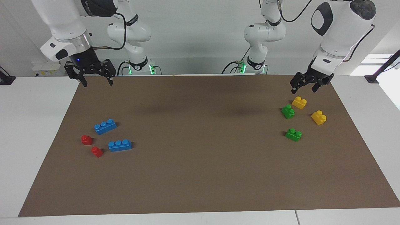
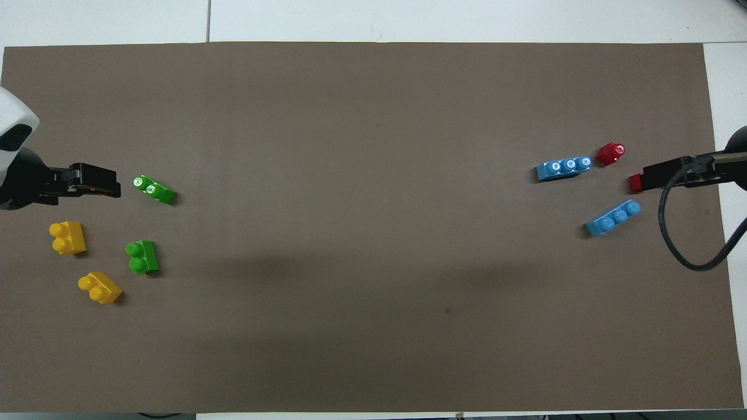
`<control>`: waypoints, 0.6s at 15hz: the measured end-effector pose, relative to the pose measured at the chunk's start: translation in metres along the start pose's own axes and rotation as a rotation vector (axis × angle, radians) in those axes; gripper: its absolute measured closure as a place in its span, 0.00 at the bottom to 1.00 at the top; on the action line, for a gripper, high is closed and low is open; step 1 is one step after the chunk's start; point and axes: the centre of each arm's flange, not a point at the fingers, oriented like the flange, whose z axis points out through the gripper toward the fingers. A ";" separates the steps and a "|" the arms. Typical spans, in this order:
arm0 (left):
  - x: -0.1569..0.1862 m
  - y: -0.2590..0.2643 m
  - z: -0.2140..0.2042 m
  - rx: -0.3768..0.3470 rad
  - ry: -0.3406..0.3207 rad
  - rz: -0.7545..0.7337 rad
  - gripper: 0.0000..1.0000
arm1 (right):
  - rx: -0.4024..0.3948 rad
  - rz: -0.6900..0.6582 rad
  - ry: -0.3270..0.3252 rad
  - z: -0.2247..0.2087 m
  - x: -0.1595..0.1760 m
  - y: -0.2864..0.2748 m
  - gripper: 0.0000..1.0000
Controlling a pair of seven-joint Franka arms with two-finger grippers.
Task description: Remove green block with left arm and hold with right
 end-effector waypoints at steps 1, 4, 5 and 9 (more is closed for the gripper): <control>0.000 0.000 0.000 0.000 -0.001 0.000 0.00 | 0.000 0.011 -0.002 0.000 0.000 0.000 0.00; -0.001 0.001 -0.001 0.000 -0.003 0.001 0.00 | 0.000 0.045 -0.015 0.001 -0.002 0.000 0.00; -0.001 0.001 -0.001 0.000 -0.003 0.001 0.00 | 0.000 0.050 -0.016 0.001 -0.002 0.000 0.00; -0.002 0.001 -0.002 -0.001 -0.002 0.001 0.00 | 0.000 0.051 -0.016 0.001 -0.002 0.000 0.00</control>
